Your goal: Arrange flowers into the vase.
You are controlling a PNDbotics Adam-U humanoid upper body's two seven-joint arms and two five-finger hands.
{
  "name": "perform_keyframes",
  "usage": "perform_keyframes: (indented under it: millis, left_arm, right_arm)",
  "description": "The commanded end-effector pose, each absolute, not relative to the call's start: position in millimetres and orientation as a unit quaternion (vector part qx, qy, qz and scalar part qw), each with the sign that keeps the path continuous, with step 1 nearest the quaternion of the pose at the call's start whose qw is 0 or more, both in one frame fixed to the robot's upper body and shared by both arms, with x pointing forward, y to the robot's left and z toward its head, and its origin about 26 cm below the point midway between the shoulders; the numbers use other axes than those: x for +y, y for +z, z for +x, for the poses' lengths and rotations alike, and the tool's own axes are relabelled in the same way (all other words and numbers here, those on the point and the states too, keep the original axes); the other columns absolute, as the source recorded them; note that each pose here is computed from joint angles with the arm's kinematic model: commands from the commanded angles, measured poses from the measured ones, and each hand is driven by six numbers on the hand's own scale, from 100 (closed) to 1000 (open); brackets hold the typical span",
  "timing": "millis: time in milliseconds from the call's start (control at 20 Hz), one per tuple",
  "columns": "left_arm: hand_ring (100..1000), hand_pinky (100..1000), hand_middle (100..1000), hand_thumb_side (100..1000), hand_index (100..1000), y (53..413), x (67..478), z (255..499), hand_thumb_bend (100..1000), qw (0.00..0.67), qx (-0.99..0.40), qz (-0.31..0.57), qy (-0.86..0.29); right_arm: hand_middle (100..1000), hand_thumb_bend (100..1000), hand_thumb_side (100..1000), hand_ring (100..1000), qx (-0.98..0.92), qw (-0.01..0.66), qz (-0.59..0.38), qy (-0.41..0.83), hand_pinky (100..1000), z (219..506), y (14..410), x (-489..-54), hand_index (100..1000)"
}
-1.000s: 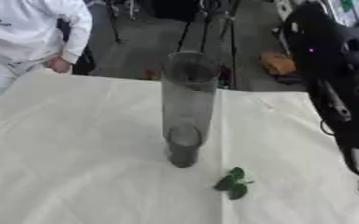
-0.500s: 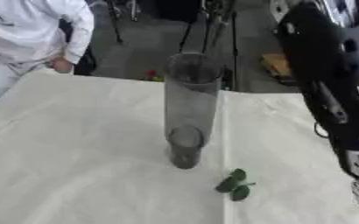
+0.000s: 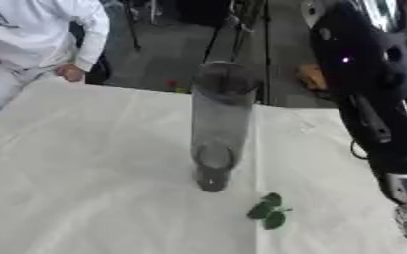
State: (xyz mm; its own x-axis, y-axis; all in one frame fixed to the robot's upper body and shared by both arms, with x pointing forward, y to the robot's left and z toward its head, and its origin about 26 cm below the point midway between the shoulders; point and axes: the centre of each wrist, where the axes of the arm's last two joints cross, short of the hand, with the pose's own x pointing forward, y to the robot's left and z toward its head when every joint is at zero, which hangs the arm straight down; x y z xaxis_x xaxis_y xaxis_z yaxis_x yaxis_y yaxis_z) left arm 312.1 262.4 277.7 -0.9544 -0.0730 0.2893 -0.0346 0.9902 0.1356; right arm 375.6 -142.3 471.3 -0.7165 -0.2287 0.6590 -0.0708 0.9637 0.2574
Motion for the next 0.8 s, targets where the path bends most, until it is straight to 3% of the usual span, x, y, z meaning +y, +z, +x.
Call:
perform_keyframes:
  millis: [50, 400, 800]
  left_arm:
    - [948, 781, 905, 1000, 963, 288, 262, 308, 100, 0.131, -0.988, 0.027, -0.075]
    - [948, 781, 905, 1000, 963, 288, 262, 308, 100, 0.130, -0.988, 0.026, -0.075]
    - [948, 782, 904, 1000, 963, 289, 262, 308, 100, 0.129, -0.989, 0.022, -0.072]
  right_arm:
    - [100, 255, 407, 100, -0.924, 0.355, 0.088, -0.112, 100, 365, 485, -142, 100]
    - [100, 241, 416, 100, -0.917, 0.376, 0.074, -0.110, 100, 357, 481, -174, 100]
    - [100, 236, 422, 100, -0.904, 0.402, 0.093, -0.117, 100, 355, 476, -176, 100]
